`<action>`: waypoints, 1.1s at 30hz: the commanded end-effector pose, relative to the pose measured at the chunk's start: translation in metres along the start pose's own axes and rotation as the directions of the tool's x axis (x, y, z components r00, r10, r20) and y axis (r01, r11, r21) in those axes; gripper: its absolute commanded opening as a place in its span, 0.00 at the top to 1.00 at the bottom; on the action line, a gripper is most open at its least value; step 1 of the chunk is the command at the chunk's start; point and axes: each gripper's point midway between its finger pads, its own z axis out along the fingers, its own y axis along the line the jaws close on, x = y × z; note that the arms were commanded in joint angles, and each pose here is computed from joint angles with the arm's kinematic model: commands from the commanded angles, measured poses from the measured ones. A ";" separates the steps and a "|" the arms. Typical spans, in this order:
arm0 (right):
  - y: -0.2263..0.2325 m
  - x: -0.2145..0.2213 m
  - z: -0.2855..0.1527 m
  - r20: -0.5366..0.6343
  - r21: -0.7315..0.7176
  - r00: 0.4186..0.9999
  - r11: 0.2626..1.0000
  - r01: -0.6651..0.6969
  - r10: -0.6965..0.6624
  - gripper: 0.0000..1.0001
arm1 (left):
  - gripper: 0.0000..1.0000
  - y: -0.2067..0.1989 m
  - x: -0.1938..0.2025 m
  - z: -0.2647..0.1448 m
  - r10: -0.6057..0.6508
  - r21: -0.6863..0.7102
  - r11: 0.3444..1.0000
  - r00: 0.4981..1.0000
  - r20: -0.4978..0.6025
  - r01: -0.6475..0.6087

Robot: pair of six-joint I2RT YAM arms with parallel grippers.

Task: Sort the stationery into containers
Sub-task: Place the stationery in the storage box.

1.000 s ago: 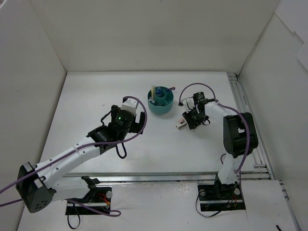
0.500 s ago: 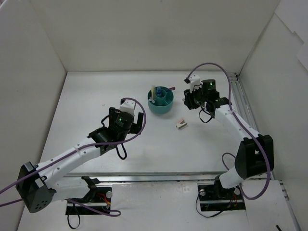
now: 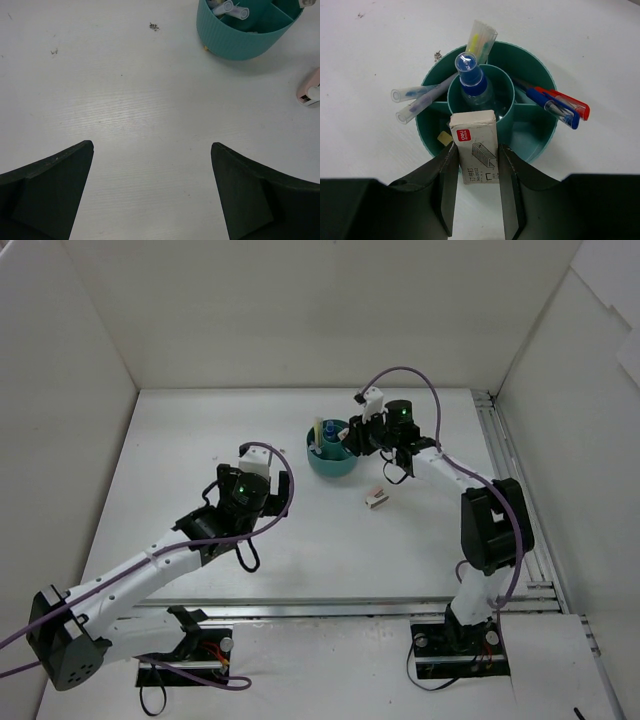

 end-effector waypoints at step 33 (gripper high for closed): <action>0.005 -0.073 -0.037 0.206 0.184 0.976 0.982 0.033 -0.071 0.32 | 0.00 0.011 -0.015 -0.013 -0.068 -0.031 0.997 0.997 0.039 0.069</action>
